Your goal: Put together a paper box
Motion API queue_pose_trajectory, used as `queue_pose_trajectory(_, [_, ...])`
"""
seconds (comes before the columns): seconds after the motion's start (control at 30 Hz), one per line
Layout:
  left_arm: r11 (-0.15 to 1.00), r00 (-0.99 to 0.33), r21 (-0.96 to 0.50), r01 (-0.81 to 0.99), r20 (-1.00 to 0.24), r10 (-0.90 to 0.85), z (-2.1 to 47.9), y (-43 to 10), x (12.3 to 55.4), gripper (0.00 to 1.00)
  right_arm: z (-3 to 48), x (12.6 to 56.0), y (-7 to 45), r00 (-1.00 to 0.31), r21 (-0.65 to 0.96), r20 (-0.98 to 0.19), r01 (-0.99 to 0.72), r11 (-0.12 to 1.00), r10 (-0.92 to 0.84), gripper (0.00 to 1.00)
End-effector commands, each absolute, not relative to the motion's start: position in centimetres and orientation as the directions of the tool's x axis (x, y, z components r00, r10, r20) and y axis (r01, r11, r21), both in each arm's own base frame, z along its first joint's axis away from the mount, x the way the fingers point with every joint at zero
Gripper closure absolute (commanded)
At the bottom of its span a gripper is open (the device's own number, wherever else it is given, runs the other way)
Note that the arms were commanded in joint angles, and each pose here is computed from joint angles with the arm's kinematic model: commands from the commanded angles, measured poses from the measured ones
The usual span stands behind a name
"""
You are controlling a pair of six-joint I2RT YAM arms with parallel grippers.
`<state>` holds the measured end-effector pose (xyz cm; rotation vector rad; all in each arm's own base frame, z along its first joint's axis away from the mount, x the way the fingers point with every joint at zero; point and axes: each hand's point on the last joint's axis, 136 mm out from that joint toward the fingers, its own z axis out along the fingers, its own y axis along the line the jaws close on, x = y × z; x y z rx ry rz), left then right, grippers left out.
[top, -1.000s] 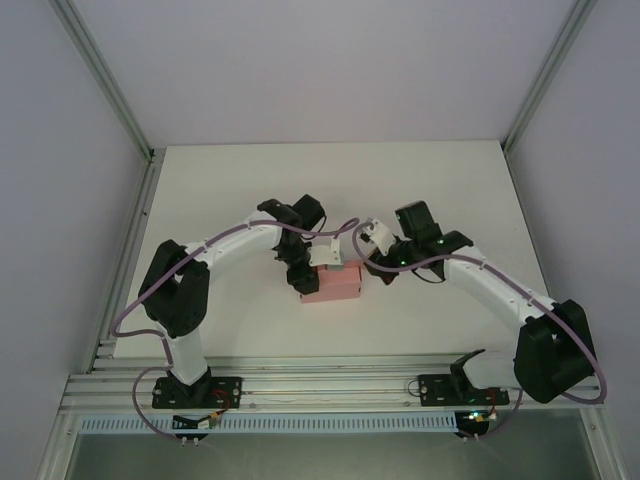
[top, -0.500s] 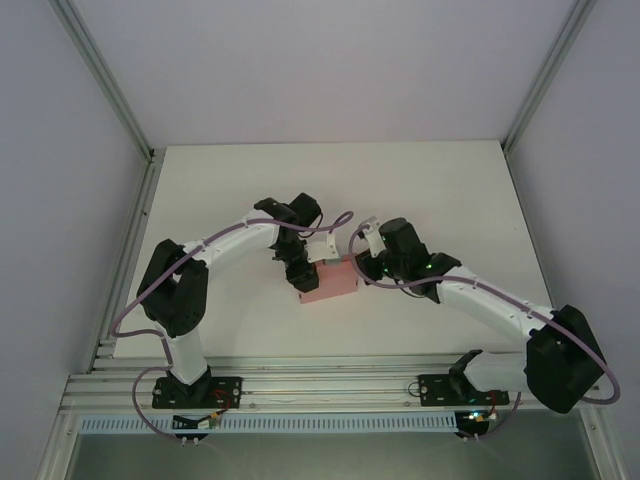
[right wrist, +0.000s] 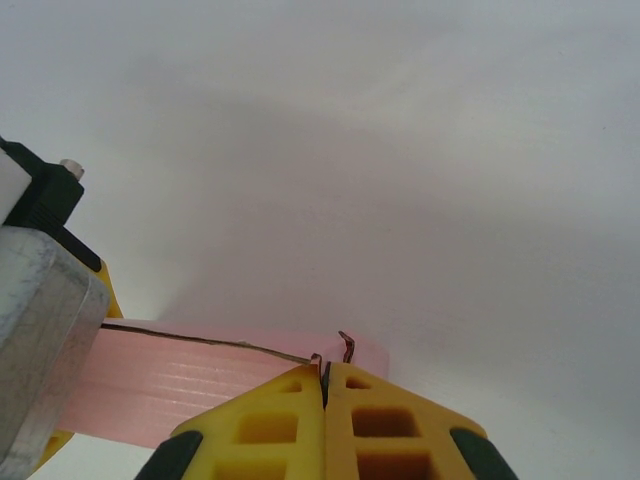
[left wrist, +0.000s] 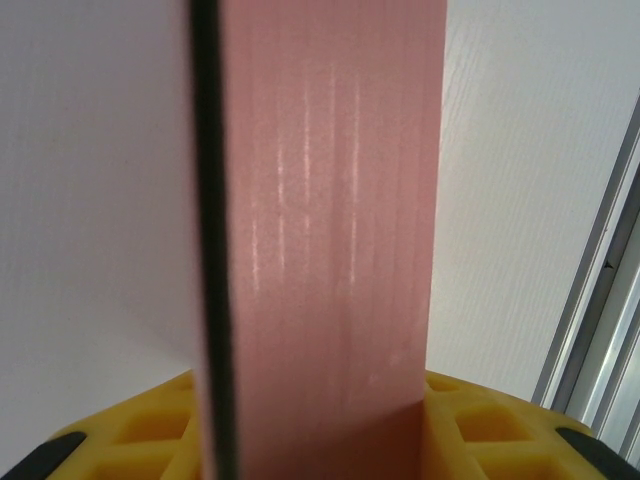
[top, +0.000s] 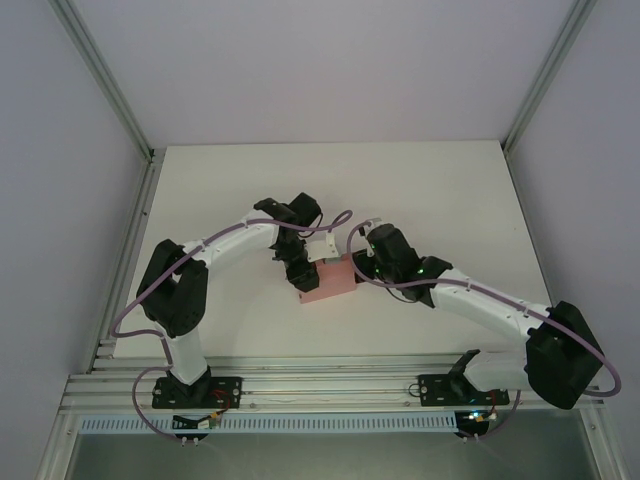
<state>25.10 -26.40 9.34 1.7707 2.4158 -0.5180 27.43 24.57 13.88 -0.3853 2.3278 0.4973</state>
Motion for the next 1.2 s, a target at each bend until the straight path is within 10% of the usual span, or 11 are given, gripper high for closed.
queue_pose_trajectory(0.0, [0.284, -0.303, -0.106, 0.953, -0.363, 0.881, 8.0, -28.6, 28.4, 0.63, 9.7, 23.3, 25.9, -0.783, 0.302, -0.583, -0.457, 0.837, -0.218, 1.0])
queue_pose_trajectory(0.37, [0.332, -0.337, -0.083, 0.94, -0.384, 0.859, 8.7, -28.8, 29.3, 0.54, 8.8, 22.6, 24.9, -0.743, 0.244, -0.624, -0.48, 0.843, -0.242, 1.0])
queue_pose_trajectory(0.9, [0.476, -0.384, 0.046, 0.878, -0.528, 0.758, 17.1, -27.6, 30.1, 0.0, 11.2, 23.1, 24.3, -0.72, 0.192, -0.664, -0.424, 0.885, -0.201, 1.0])
queue_pose_trajectory(1.17, [0.674, -0.552, 0.05, 0.737, -0.53, 0.644, 18.5, -22.9, 27.8, 0.01, 12.6, 23.4, 24.7, -0.696, 0.14, -0.684, -0.42, 0.896, -0.219, 1.0])
